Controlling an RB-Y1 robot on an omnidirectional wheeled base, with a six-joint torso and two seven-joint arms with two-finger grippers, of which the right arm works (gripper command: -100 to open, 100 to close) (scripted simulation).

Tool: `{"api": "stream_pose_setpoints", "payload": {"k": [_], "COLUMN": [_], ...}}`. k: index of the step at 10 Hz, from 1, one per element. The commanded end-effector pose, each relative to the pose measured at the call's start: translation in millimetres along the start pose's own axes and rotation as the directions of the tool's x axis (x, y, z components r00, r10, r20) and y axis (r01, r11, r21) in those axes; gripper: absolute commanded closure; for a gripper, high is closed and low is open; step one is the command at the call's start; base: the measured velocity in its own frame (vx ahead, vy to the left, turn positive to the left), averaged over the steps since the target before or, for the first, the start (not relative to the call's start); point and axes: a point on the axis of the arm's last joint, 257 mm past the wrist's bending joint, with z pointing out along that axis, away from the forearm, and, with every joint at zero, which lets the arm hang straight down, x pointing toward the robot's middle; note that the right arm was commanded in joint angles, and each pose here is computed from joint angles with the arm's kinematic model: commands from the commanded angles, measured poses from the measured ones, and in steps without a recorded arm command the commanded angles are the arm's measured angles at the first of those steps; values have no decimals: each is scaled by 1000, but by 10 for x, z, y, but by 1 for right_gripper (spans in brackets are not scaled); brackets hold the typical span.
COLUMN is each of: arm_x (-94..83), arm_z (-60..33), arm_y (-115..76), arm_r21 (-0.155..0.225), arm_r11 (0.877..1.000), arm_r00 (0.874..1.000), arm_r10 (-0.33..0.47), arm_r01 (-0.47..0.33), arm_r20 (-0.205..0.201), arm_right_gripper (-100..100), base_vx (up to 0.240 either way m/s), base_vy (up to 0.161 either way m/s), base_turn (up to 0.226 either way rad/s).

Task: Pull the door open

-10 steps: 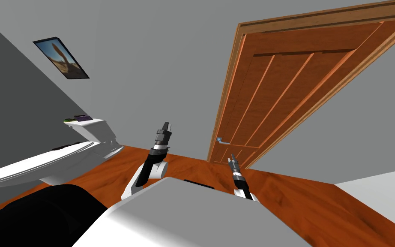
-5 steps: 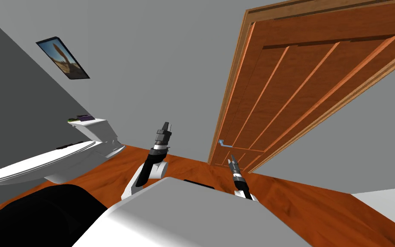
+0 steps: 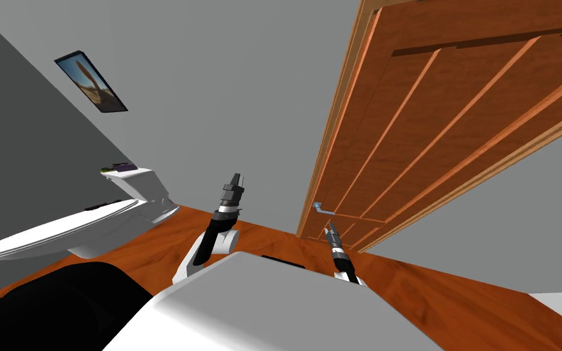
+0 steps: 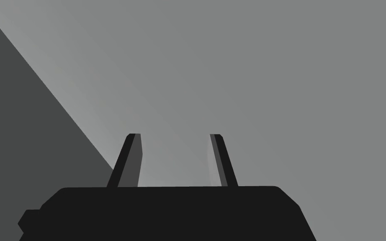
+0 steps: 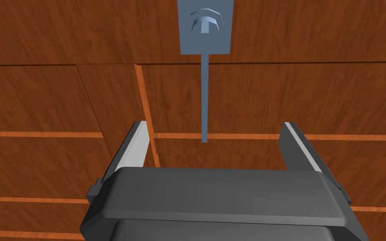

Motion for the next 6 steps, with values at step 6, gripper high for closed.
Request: {"api": "stream_pose_setpoints", "payload": {"k": [6], "arm_x": [-685], "arm_z": [-326], "arm_y": [-41], "arm_r21": [6], "arm_r11": [1000], "arm_r00": [996], "arm_r10": [1], "arm_r01": [-1], "arm_r20": [90], "arm_right_gripper": [-100], "base_vx": [167], "base_vy": [40], "base_turn": [146]}}
